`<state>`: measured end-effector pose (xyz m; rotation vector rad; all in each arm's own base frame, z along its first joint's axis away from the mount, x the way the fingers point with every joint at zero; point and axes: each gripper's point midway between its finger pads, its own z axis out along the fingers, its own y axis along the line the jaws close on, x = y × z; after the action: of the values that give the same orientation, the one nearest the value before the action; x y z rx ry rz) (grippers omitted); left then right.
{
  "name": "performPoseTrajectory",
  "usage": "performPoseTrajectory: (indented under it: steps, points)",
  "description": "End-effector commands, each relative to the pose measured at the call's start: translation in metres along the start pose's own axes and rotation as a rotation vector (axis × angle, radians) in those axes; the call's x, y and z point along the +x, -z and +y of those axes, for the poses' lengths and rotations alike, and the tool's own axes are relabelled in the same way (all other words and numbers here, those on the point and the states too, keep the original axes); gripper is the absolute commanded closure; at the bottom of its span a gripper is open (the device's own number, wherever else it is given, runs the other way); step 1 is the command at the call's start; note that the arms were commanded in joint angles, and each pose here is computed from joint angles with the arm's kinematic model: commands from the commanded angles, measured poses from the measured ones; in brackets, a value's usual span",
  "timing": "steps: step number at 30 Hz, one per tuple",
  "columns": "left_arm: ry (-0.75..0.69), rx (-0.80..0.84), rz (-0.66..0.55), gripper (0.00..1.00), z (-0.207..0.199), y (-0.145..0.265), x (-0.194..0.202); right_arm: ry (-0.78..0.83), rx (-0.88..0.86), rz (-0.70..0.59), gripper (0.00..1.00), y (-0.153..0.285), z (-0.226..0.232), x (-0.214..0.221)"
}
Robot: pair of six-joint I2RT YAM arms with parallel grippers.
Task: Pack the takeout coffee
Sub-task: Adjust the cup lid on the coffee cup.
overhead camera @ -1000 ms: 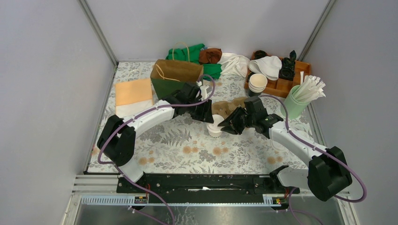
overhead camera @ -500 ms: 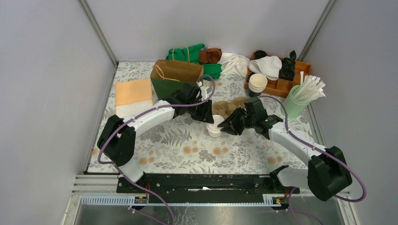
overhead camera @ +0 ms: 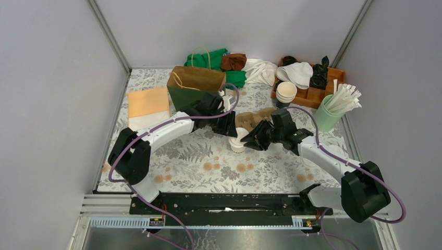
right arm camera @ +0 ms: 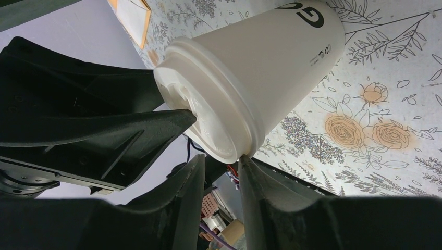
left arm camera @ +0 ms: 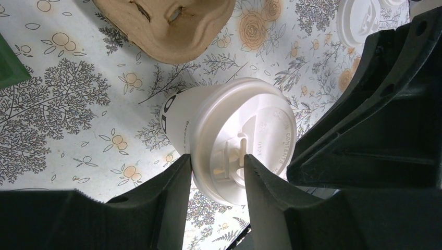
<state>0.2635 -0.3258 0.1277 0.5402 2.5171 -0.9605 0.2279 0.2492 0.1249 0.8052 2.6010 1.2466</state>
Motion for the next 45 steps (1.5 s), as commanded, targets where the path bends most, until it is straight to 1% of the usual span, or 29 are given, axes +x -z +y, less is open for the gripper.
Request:
performPoseTrajectory:
  steps: [1, 9, 13, 18, 24, 27, 30, 32, 34, 37, 40, 42, 45]
  points:
    - [-0.017, 0.027, -0.03, 0.55, -0.012, 0.008, -0.004, -0.012, 0.151, 0.007, 0.61, -0.008, -0.043, 0.003]
    - [-0.042, 0.02, -0.075, 0.53, -0.022, 0.016, -0.028, 0.082, 0.094, -0.049, 0.55, 0.014, 0.003, -0.007]
    - [-0.057, 0.012, -0.099, 0.5, -0.027, 0.022, -0.039, 0.127, 0.103, -0.067, 0.51, 0.023, 0.013, -0.011]
    - [-0.065, 0.002, -0.113, 0.48, -0.03, 0.027, -0.047, 0.18, 0.106, -0.097, 0.51, 0.031, 0.022, -0.02]
    - [-0.047, -0.014, -0.134, 0.46, -0.031, 0.038, -0.047, 0.293, 0.123, -0.124, 0.51, 0.035, 0.034, -0.034]
    - [-0.024, -0.017, -0.159, 0.46, -0.033, 0.048, -0.046, 0.407, 0.113, -0.156, 0.51, 0.04, 0.049, -0.044]
    - [0.01, -0.016, -0.193, 0.46, -0.037, 0.06, -0.043, 0.518, 0.111, -0.221, 0.5, 0.051, 0.064, -0.057]
    - [0.028, -0.014, -0.225, 0.46, -0.042, 0.069, -0.044, 0.563, 0.108, -0.276, 0.5, 0.059, 0.069, -0.064]
    - [0.032, -0.02, -0.258, 0.46, -0.048, 0.078, -0.046, 0.591, 0.098, -0.329, 0.49, 0.066, 0.071, -0.069]
    - [0.048, -0.029, -0.299, 0.46, -0.055, 0.091, -0.048, 0.615, 0.118, -0.402, 0.5, 0.076, 0.066, -0.077]
    - [0.061, -0.037, -0.333, 0.46, -0.063, 0.104, -0.043, 0.642, 0.117, -0.465, 0.49, 0.087, 0.064, -0.081]
    - [0.078, -0.043, -0.348, 0.46, -0.065, 0.11, -0.034, 0.656, 0.117, -0.475, 0.49, 0.089, 0.064, -0.082]
    - [0.108, -0.043, -0.357, 0.46, -0.064, 0.115, -0.021, 0.646, 0.125, -0.456, 0.49, 0.084, 0.059, -0.081]
